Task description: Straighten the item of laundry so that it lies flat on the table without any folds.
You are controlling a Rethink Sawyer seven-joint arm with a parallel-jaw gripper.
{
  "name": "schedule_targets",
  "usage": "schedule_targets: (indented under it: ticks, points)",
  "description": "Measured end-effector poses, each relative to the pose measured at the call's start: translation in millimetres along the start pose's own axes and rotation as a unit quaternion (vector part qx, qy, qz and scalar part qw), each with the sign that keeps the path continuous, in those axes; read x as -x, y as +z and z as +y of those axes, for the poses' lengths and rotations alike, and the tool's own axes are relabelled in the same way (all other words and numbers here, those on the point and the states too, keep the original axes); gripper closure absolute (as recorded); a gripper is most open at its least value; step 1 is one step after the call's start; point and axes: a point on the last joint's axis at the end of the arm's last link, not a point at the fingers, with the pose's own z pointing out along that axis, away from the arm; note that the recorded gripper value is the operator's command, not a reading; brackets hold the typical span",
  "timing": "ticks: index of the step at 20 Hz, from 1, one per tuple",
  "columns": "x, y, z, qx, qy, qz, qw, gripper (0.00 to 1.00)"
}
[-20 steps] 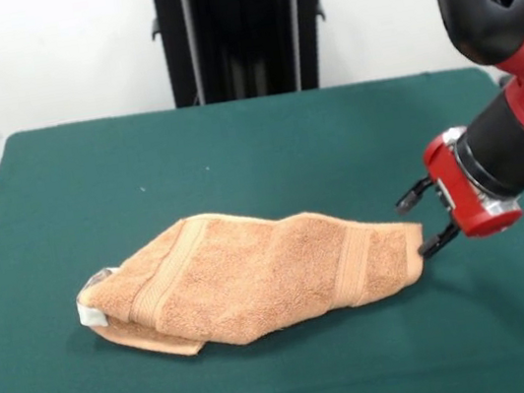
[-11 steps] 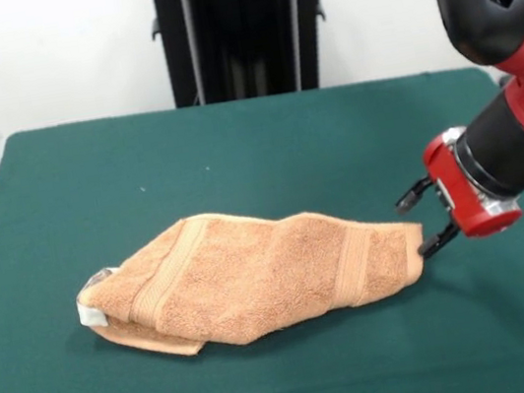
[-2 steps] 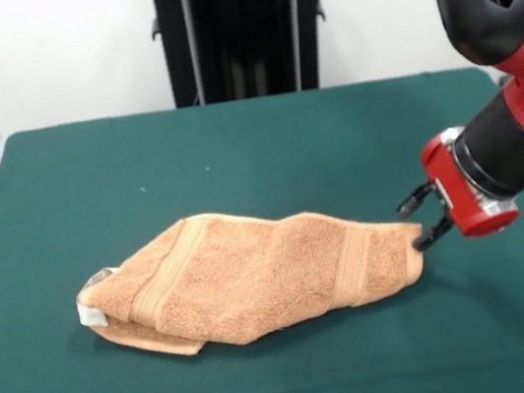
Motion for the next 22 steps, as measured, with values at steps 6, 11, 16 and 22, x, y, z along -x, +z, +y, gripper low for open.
schedule_targets:
  ticks: [6,11,16,22]
  points:
    - [2.6,3.3,-2.6,-0.004,-0.006,-0.012,0.9999,1.00]
    - [3.0,3.6,-2.9,-0.004,-0.007,-0.013,0.9999,1.00]
    - [3.0,3.7,-2.9,-0.004,-0.007,-0.013,0.9999,1.00]
    - [3.0,3.7,-2.9,-0.004,-0.007,-0.013,0.9999,0.00]
